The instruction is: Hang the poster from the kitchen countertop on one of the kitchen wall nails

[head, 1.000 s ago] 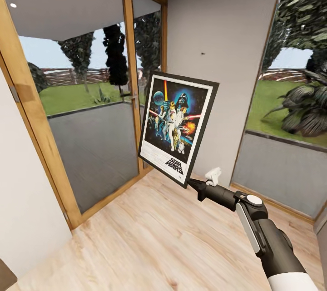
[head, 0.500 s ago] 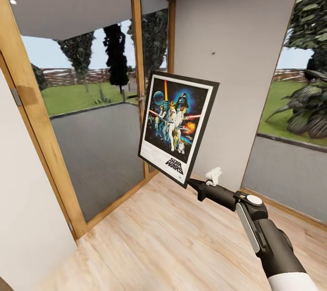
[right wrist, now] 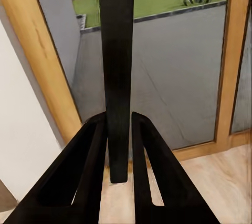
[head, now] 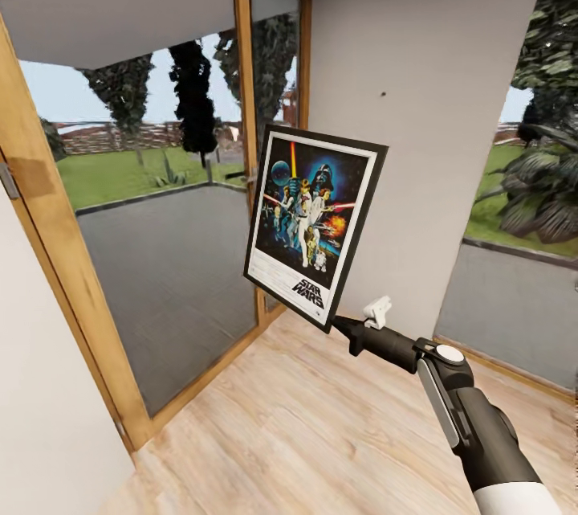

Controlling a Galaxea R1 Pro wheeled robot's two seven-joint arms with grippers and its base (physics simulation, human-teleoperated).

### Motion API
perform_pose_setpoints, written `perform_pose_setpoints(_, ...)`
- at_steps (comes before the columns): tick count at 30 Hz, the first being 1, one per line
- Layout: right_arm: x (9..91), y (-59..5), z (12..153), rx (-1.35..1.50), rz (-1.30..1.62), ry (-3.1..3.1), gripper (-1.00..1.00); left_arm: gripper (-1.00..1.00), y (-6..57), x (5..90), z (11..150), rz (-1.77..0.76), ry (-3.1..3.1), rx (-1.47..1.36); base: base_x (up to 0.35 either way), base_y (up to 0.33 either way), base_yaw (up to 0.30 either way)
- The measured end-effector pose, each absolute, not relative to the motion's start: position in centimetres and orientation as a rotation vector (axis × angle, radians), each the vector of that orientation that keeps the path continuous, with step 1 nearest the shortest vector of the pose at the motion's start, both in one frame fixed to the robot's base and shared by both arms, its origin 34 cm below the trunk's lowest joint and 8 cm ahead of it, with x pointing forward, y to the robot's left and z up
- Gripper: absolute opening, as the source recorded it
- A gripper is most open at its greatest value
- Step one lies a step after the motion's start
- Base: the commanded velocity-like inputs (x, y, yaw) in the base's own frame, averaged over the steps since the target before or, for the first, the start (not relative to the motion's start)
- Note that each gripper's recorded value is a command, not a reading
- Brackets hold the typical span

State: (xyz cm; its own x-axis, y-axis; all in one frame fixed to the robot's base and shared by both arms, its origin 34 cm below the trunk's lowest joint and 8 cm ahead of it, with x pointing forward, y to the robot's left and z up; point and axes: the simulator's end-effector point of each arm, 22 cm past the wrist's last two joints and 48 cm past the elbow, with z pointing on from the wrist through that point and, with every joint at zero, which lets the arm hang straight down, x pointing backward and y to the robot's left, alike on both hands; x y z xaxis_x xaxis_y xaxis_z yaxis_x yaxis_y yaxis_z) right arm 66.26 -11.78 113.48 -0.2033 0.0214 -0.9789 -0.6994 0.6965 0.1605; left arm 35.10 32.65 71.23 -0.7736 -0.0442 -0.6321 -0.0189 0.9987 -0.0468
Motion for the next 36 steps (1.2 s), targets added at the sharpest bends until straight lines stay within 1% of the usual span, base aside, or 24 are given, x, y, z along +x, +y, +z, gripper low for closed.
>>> perform_pose_setpoints(22, 66.13, -11.83, 114.10, -0.556, 0.717, 1.651, -1.00, 1.00, 32.64, 35.40, 71.48, -0.050, 2.445, -0.043, 0.241, 0.279, -0.293)
perform_pose_setpoints(25, 66.12, -11.82, 114.16, -0.556, 0.716, 1.650, -1.00, 1.00, 32.66, 35.41, 71.50, -0.050, 2.444, -0.043, 0.242, 0.279, -0.148)
perform_pose_setpoints(36, 66.10, -11.81, 114.25, -0.557, 0.716, 1.648, -1.00, 1.00, 32.65, 35.43, 71.52, -0.050, 2.443, -0.043, 0.242, 0.279, -0.056)
